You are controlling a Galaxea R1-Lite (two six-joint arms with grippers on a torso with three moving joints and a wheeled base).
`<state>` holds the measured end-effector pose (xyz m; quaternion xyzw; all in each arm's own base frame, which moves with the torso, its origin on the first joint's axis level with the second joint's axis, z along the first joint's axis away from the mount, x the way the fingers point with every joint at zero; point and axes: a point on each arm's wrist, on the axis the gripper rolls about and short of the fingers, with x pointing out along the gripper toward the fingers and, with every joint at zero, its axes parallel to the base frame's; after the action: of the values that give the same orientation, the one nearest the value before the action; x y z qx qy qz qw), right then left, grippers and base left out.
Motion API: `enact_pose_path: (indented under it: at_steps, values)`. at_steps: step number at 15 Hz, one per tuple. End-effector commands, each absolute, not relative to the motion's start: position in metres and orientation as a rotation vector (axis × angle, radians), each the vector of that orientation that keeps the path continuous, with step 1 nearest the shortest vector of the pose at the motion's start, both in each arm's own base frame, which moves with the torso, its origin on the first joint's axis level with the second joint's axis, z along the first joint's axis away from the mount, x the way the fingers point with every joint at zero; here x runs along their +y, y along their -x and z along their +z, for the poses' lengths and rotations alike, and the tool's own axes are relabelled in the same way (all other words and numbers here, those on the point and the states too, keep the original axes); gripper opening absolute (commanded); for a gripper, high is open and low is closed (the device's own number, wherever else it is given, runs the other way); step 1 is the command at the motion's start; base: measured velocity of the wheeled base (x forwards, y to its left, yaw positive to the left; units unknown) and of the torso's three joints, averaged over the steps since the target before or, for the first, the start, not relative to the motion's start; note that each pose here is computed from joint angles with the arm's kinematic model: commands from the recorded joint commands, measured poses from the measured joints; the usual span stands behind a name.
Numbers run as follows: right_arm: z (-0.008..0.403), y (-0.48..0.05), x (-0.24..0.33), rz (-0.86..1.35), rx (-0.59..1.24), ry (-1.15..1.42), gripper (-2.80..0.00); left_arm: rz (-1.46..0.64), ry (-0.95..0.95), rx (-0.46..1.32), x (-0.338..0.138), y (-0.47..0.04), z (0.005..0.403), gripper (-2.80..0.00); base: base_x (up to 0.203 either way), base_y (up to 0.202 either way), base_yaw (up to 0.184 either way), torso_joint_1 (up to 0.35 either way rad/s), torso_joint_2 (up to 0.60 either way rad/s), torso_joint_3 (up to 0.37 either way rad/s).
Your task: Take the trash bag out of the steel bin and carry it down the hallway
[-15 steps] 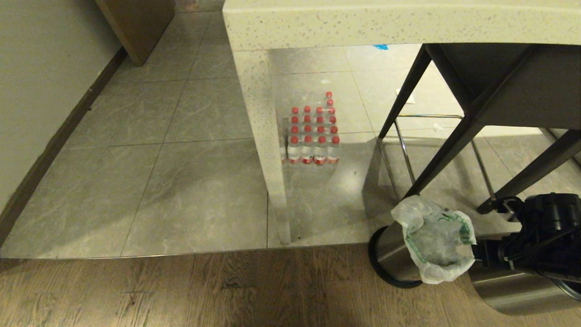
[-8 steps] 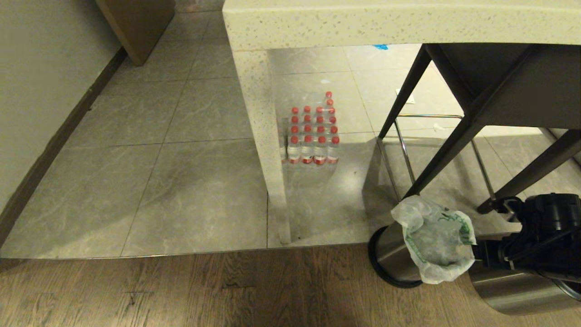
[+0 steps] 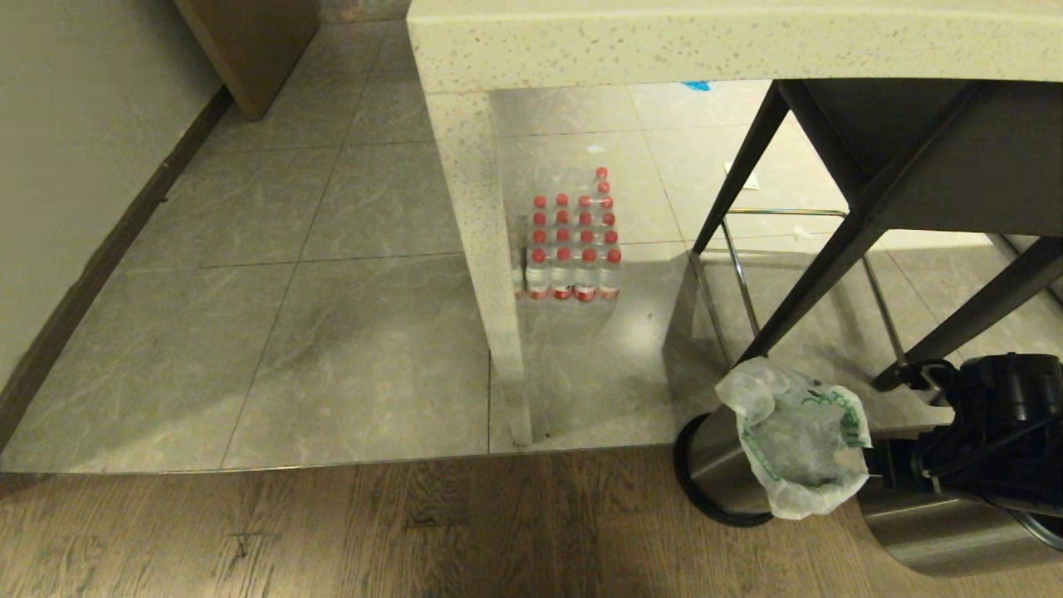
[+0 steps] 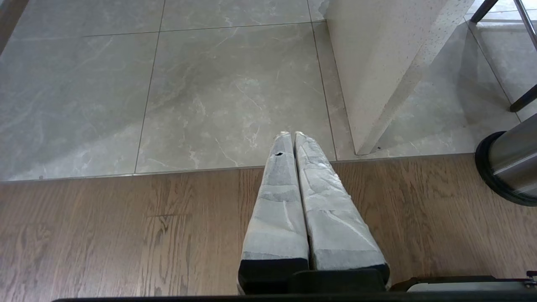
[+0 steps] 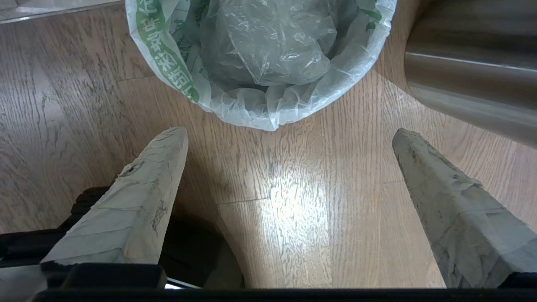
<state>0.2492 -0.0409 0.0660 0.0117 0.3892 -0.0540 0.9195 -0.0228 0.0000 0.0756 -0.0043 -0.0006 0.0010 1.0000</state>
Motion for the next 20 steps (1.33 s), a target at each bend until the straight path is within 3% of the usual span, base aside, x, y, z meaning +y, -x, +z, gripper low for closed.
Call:
enact_pose_path:
  at_steps: [1, 20]
  values:
    - [0.0779, 0.0286, -0.0005, -0.019, 0.087, -0.024, 0.0, 0.003, 0.009, -0.002, 0.0001, 0.0228, 0.0755, -2.8, 0.0, 0.0, 0.0, 0.0, 0.0, 0.0]
    - [0.0779, 0.0286, -0.0005, -0.019, 0.087, -0.024, 0.0, 0.002, 0.009, -0.003, 0.0, 0.0229, 0.0755, -2.8, 0.0, 0.0, 0.0, 0.0, 0.0, 0.0]
